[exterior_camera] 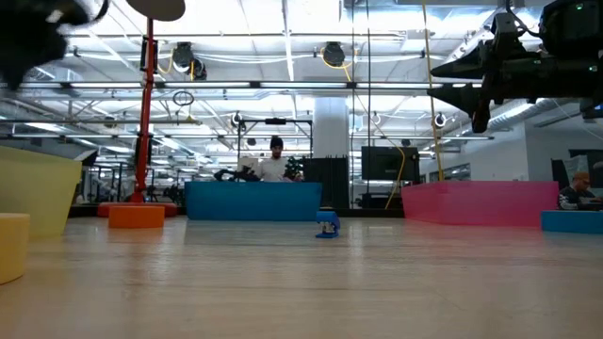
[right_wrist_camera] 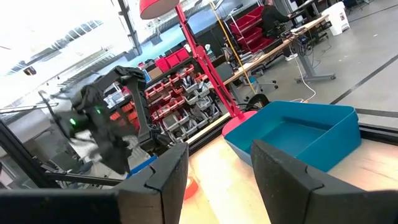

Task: Pick and place Stapler, Stapler remover, tape
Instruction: Put the blue stapler into the yellow bin

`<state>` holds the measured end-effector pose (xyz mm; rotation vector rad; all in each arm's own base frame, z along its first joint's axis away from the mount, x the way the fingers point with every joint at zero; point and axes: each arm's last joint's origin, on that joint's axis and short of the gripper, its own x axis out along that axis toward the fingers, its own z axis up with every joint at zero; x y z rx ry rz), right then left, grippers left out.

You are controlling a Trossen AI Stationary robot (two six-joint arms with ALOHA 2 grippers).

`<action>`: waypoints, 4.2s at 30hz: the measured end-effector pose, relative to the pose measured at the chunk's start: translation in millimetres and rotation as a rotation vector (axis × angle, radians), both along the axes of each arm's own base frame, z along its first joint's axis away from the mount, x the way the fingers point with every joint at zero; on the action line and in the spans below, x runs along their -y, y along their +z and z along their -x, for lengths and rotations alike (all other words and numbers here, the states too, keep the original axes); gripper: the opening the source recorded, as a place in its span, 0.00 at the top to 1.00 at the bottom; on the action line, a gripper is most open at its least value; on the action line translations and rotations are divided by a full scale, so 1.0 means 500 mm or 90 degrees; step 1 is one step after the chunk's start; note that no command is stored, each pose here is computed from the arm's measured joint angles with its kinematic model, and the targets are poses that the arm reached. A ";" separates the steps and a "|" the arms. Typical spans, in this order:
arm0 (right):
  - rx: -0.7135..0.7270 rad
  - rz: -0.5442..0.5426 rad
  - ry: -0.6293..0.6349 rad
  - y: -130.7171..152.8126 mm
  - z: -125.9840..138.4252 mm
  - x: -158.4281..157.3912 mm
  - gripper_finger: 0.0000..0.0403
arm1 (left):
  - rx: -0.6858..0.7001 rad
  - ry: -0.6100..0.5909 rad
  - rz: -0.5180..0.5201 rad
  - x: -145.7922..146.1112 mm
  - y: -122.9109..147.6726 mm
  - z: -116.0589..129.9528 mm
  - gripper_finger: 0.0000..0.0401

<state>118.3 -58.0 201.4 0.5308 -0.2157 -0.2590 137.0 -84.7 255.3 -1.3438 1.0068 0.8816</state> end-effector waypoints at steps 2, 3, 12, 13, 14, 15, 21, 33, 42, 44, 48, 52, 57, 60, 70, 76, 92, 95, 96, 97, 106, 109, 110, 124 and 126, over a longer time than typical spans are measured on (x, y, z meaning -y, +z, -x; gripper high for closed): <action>0.000 0.000 0.000 0.000 0.000 0.000 0.59 | 0.085 -0.010 -0.050 -0.004 0.031 -0.021 0.50; 0.000 0.000 0.001 0.000 0.000 0.000 0.59 | 0.119 -0.018 -0.071 -0.007 0.043 -0.034 0.50; 0.000 0.000 0.001 0.000 0.000 0.000 0.59 | 0.273 -0.145 -0.115 -0.043 0.043 -0.243 0.50; 0.000 -0.001 0.003 0.000 0.000 0.000 0.59 | 0.274 -0.164 -0.109 -0.049 0.037 -0.267 0.50; 0.001 -0.003 0.006 0.000 0.000 0.000 0.59 | 0.264 -0.180 -0.103 -0.055 0.029 -0.290 0.50; 0.001 -0.003 0.014 0.000 0.000 -0.001 0.59 | 0.253 -0.197 -0.097 -0.061 0.023 -0.315 0.50; -0.001 0.000 0.032 0.000 -0.001 -0.003 0.59 | 0.182 -0.277 -0.070 -0.087 -0.010 -0.441 0.50; -0.002 0.001 0.031 0.000 -0.001 -0.003 0.59 | 0.107 -0.295 -0.044 -0.119 -0.083 -0.575 0.50; -0.003 0.003 0.031 0.000 -0.001 -0.003 0.59 | 0.034 -0.276 -0.028 -0.120 -0.162 -0.591 0.50; -0.003 0.004 0.031 0.000 -0.001 -0.003 0.59 | 0.031 -0.272 -0.038 -0.121 -0.164 -0.592 0.50; -0.003 0.004 0.031 0.000 -0.001 -0.003 0.59 | 0.032 -0.256 -0.062 -0.123 -0.162 -0.593 0.50; -0.003 0.004 0.031 0.000 -0.001 -0.003 0.59 | 0.035 -0.257 -0.057 -0.120 -0.168 -0.596 0.50; -0.006 0.002 0.031 -0.001 -0.001 -0.003 0.59 | 0.025 -0.263 -0.043 -0.105 -0.206 -0.607 0.50; -0.008 0.003 0.031 -0.002 -0.001 -0.003 0.59 | 0.023 -0.261 -0.031 -0.100 -0.226 -0.613 0.50; -0.010 0.002 0.031 -0.003 -0.001 -0.002 0.59 | 0.002 -0.253 -0.033 -0.099 -0.243 -0.612 0.60; -0.011 0.005 0.030 -0.003 -0.001 -0.002 0.59 | 0.001 -0.266 -0.048 -0.100 -0.238 -0.610 0.83; -0.012 0.014 0.028 -0.002 -0.001 -0.002 0.59 | -0.081 -0.171 -0.138 -0.045 0.081 -0.384 0.82; -0.011 0.014 0.028 -0.002 -0.001 -0.002 0.59 | -0.144 -0.094 -0.138 0.000 0.127 -0.298 0.82; -0.011 0.014 0.028 -0.002 -0.001 -0.002 0.59 | -0.174 -0.063 -0.136 0.015 0.133 -0.273 0.82; -0.011 0.014 0.028 -0.002 -0.001 -0.002 0.59 | -0.198 -0.038 -0.136 0.032 0.137 -0.252 0.82; -0.011 0.012 0.028 -0.002 -0.001 -0.002 0.59 | -0.351 0.083 -0.049 0.160 0.067 -0.135 0.82; -0.011 0.012 0.028 -0.002 -0.001 -0.002 0.59 | -0.394 0.129 -0.062 0.177 0.040 -0.104 0.81; -0.011 0.012 0.028 -0.002 -0.001 -0.002 0.59 | -0.401 0.137 -0.072 0.179 0.033 -0.096 0.81; -0.007 -0.001 0.030 -0.002 -0.001 -0.002 0.59 | -0.407 0.136 -0.085 0.096 -0.083 -0.017 0.81; -0.007 -0.001 0.030 -0.002 -0.001 -0.002 0.59 | -0.390 0.135 -0.068 0.083 -0.103 -0.005 0.81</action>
